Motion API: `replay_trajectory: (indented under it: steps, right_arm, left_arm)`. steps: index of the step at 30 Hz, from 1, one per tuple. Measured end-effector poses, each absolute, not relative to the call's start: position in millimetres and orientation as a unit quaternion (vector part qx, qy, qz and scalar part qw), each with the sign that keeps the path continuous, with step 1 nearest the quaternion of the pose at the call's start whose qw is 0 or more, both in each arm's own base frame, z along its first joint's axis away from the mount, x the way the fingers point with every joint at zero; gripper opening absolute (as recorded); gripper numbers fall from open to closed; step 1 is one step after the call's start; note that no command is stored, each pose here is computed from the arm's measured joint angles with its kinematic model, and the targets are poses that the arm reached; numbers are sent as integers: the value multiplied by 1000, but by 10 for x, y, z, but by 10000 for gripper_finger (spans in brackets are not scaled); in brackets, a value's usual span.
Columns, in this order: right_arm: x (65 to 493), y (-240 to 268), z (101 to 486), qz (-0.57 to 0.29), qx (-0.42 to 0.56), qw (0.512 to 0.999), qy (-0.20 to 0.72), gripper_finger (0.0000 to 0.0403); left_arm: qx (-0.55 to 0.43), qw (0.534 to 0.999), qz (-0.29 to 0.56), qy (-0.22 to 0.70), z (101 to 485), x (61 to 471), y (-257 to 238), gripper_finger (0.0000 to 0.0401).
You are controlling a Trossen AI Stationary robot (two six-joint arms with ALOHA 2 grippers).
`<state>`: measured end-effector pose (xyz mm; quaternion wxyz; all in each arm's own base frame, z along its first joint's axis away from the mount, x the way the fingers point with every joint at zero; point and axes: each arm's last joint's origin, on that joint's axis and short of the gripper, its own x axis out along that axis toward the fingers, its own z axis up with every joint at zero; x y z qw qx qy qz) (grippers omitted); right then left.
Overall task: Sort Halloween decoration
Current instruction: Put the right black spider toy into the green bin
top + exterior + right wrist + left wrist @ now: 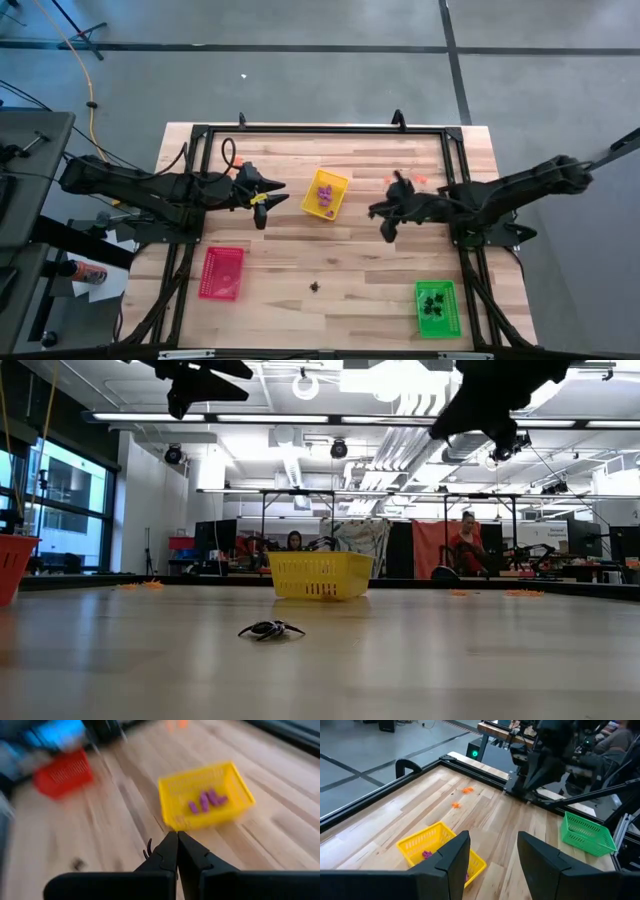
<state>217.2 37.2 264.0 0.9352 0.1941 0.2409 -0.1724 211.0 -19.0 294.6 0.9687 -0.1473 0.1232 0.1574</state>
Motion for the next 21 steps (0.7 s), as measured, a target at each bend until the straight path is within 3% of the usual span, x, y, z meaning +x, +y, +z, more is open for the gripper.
replay_trajectory:
  steps: [7,13,21]
  right_arm:
    - [2289,204,2620,-171,238,953,80,0]
    - [2612,114,2837,-120,197,972,36,0]
    - [2918,126,3120,-53,143,988,25,0]
  left_arm:
    - [-98,987,116,53,2961,2420,-239,156]
    - [-63,998,30,-3,2860,2751,-281,156]
    - [-79,997,20,-16,2850,2792,-280,156]
